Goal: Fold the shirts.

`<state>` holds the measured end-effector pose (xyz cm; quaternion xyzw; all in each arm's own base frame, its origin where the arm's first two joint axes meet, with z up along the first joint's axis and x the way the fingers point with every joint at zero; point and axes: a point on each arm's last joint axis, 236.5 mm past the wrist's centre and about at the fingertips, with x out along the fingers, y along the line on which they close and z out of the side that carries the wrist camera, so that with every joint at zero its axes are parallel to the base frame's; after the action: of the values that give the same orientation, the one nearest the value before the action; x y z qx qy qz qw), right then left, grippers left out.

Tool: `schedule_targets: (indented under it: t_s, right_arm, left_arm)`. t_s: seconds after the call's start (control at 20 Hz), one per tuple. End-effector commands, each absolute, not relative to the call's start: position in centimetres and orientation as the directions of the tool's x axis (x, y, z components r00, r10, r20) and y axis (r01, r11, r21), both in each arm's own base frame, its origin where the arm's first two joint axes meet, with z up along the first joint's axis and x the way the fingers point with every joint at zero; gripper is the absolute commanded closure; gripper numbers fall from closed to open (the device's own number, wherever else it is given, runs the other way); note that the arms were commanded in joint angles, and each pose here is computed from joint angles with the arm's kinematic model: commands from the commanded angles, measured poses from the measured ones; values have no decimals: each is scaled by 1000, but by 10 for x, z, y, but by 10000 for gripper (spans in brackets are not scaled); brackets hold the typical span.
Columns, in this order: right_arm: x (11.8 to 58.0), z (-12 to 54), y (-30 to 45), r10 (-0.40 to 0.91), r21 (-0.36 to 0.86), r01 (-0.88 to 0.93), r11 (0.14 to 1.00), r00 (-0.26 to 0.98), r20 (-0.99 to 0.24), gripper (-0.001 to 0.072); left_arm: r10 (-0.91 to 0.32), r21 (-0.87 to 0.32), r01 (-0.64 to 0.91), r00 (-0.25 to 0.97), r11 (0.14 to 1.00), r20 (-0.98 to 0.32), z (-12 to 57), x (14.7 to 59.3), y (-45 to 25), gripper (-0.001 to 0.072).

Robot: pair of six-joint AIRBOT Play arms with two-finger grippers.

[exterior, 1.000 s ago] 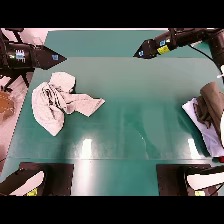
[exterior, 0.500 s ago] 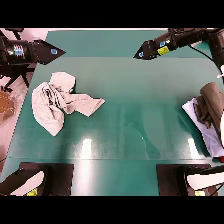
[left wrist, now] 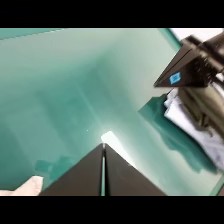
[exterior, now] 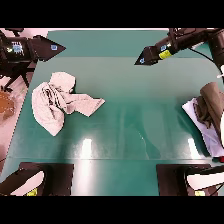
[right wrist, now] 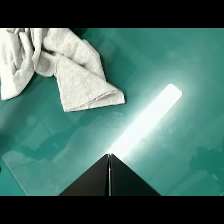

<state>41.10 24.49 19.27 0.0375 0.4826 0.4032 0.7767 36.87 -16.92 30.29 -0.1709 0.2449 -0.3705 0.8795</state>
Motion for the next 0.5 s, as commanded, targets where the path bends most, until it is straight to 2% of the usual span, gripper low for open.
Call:
schedule_targets:
  t_s: [0.0, 0.05, 0.1, 0.2, 0.3, 0.4, 0.45]
  right_arm:
    - [403, 196, 236, 654, 486, -525, 699, 194, -731, 698]
    - [405, 202, 231, 654, 490, -505, 710, 218, -724, 698]
    - [408, 210, 223, 653, 489, -490, 722, 248, -715, 698]
    - [411, 224, 203, 645, 483, -462, 743, 303, -702, 698]
    - [414, 236, 182, 631, 474, -437, 764, 353, -691, 699]
    - [417, 243, 166, 617, 467, -416, 780, 387, -685, 698]
    - [420, 243, 158, 609, 466, -402, 788, 399, -685, 698]
  left_arm:
    - [-691, -603, 406, 623, 687, -368, 289, 371, -147, 455]
    - [-632, -602, 320, 650, 731, -421, 277, 375, -124, 386]
    - [-533, -548, 237, 697, 802, -479, 266, 380, -90, 385]
    - [-263, -350, 41, 742, 936, -616, 237, 381, -10, 384]
    - [-32, -194, -174, 662, 965, -749, 204, 361, 56, 380]
    - [1, -188, -259, 591, 947, -807, 186, 348, 75, 24]
    - [-24, -210, -257, 577, 943, -816, 177, 348, 73, 24]
